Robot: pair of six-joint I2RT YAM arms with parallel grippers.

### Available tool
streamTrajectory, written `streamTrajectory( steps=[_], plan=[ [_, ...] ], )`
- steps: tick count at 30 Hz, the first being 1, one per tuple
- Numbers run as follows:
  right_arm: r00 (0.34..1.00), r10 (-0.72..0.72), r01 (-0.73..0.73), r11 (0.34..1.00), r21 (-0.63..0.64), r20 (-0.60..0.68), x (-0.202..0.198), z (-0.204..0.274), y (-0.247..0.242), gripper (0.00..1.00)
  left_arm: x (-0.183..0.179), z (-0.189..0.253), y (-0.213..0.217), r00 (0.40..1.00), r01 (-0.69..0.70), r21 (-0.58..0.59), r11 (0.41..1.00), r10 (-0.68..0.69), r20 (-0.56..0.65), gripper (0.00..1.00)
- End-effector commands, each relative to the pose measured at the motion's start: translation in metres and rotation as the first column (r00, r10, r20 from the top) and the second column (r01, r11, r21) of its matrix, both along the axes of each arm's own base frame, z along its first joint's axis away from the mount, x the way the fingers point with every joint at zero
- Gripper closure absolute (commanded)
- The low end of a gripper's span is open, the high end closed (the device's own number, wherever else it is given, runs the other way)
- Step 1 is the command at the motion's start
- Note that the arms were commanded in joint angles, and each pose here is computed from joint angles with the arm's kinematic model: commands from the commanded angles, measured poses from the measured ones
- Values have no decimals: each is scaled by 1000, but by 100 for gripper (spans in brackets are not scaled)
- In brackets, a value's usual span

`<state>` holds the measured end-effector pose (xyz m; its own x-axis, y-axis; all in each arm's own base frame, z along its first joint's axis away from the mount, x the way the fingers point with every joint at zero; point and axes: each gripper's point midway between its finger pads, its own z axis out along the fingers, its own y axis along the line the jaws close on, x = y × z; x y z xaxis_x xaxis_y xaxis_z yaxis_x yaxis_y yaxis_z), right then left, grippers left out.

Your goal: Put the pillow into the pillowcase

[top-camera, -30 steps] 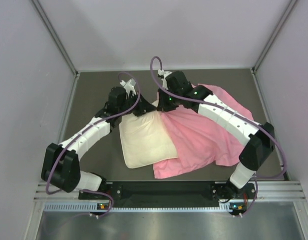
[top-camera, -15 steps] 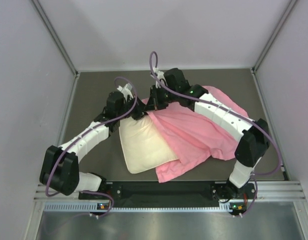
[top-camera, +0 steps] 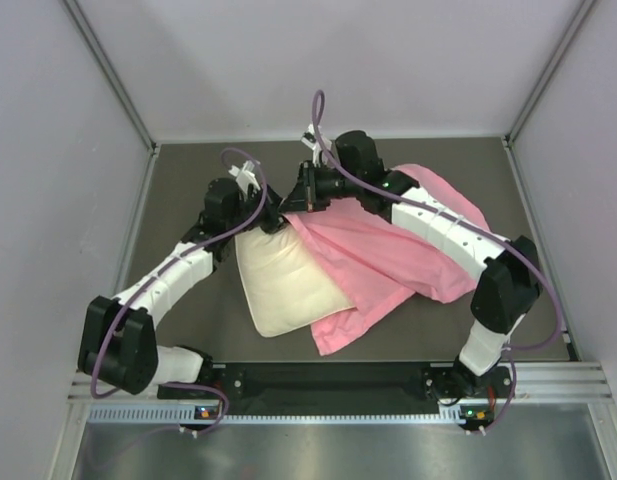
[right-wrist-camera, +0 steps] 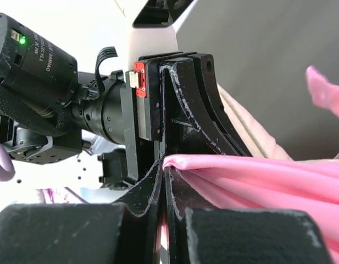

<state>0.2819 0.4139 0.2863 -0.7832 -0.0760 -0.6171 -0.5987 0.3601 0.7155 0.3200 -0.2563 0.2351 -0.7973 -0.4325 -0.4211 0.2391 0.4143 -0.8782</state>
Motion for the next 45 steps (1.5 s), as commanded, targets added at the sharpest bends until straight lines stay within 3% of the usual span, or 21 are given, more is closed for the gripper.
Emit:
streamTrajectory(
  steps=[1, 2, 3, 4, 8, 10, 16, 18, 19, 23, 26, 27, 31, 35, 37, 42, 45],
  plan=[
    [963, 260, -268, 943, 195, 67, -64, 56, 27, 100, 2, 94, -14, 975, 25, -127, 992, 4, 224, 100],
    [964, 256, -265, 945, 194, 69, -63, 56, 25, 99, 5, 87, -11, 978, 2, -115, 993, 22, 206, 100],
    [968, 245, -252, 949, 188, 60, -61, 52, 23, 82, 9, 81, -8, 980, -19, -105, 994, 40, 196, 100],
    [978, 201, -206, 964, 166, 48, -50, 45, 16, 74, 14, 69, -4, 982, -47, -90, 995, 62, 179, 100],
    [999, -9, 10, 1000, -30, 48, -16, 3, -24, 57, 33, 19, 6, 983, -110, 47, 993, 102, 153, 100],
    [990, -100, 111, 988, -111, 97, 3, -14, -46, 53, 37, -3, 10, 985, -118, 102, 988, 104, 136, 100],
    [954, -210, 262, 930, -256, 214, 3, -32, -98, 21, 56, -54, 34, 976, -211, 300, 930, 182, 120, 100],
    [938, -237, 309, 902, -301, 252, -1, -34, -116, 14, 61, -61, 46, 970, -243, 375, 895, 216, 114, 91],
    [934, -241, 321, 892, -320, 264, -3, -36, -121, 13, 63, -64, 49, 969, -248, 401, 882, 223, 109, 75],
    [911, -248, 382, 808, -448, 329, -17, -62, -151, 13, 53, -76, 75, 968, -234, 570, 788, 242, 64, 44],
    [902, -246, 412, 735, -539, 354, -30, -90, -169, 18, 49, -65, 95, 963, -251, 655, 712, 256, 91, 34],
    [902, -239, 412, 723, -555, 359, -36, -96, -171, 19, 42, -62, 109, 955, -258, 704, 662, 283, 83, 33],
    [902, -226, 419, 670, -613, 369, -55, -128, -186, 24, 22, -49, 134, 937, -282, 756, 591, 337, 87, 21],
    [893, -221, 441, 612, -657, 393, -71, -150, -193, 23, -4, -43, 132, 928, -332, 667, 667, 357, 105, 11],
    [899, -202, 429, 588, -685, 390, -82, -164, -194, 22, -27, -48, 131, 931, -330, 621, 711, 356, 87, 1],
    [880, -197, 470, 498, -729, 433, -91, -186, -200, 21, -86, -63, 116, 964, -238, 499, 834, 266, 15, 1],
    [844, -225, 535, 409, -739, 486, -83, -189, -214, 39, -115, -84, 110, 971, -186, 464, 866, 234, -48, 2]
  ],
)
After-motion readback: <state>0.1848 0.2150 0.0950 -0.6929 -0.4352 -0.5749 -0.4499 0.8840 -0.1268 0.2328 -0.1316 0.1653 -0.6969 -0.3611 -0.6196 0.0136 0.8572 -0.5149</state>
